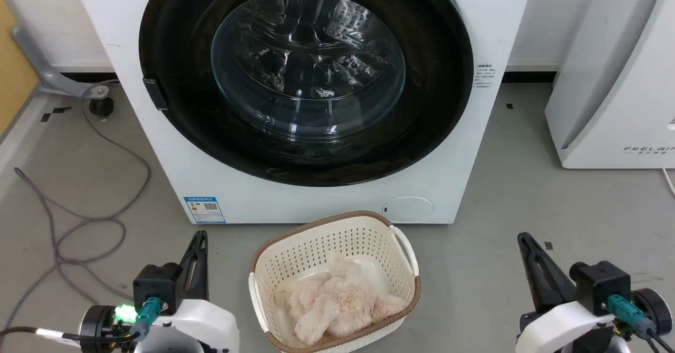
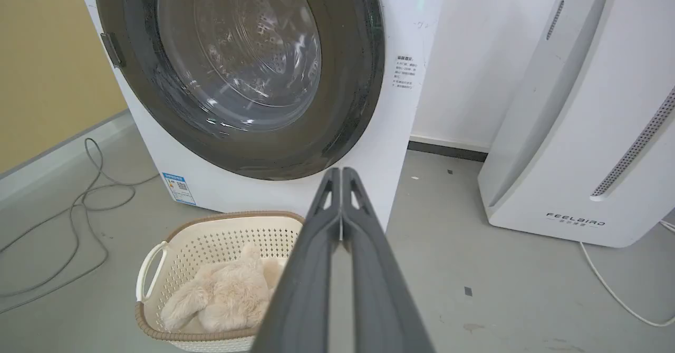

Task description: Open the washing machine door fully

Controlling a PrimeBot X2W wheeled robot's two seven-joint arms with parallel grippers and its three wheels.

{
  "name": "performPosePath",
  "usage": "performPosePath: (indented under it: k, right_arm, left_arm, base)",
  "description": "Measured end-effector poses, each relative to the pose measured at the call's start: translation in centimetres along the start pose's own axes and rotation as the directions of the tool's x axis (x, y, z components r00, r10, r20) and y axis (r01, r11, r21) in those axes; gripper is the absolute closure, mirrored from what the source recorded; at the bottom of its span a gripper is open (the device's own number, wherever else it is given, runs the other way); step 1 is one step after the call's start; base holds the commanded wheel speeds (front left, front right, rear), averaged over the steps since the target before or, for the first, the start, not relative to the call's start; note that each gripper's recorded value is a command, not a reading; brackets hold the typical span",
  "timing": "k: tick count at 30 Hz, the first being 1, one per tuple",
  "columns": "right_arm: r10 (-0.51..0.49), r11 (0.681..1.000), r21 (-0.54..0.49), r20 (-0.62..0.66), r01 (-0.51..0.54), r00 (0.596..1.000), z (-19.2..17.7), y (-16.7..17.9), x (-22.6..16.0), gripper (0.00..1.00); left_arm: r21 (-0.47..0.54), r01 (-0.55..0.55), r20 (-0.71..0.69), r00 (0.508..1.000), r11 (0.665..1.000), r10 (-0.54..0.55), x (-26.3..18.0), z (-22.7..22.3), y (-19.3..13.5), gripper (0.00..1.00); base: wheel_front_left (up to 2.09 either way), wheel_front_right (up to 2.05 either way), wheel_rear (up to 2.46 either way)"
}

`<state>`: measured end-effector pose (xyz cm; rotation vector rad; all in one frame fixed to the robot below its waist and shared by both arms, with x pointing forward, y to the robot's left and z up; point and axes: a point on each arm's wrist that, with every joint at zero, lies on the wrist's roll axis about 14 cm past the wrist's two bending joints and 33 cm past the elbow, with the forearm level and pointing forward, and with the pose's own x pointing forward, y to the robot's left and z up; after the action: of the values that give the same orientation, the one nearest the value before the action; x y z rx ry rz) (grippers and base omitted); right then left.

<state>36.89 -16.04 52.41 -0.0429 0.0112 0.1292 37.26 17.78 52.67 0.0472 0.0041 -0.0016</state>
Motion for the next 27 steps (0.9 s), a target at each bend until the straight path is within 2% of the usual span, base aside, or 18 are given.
performPosePath:
  k: [26, 27]
  right_arm:
    - [0.000, 1.000, 0.000, 0.000, 0.000, 1.000, 0.00, 0.01, 0.00, 1.00]
    - [0.000, 1.000, 0.000, 0.000, 0.000, 1.000, 0.00, 0.01, 0.00, 0.00]
  left_arm:
    - [0.000, 0.000, 0.000, 1.000, 1.000, 0.000, 0.00, 0.01, 0.01, 1.00]
    - [0.000, 0.000, 0.000, 1.000, 1.000, 0.000, 0.00, 0.00, 0.00, 0.00]
  base:
    - [0.00, 0.00, 0.00]
    - [0.00, 0.00, 0.00]
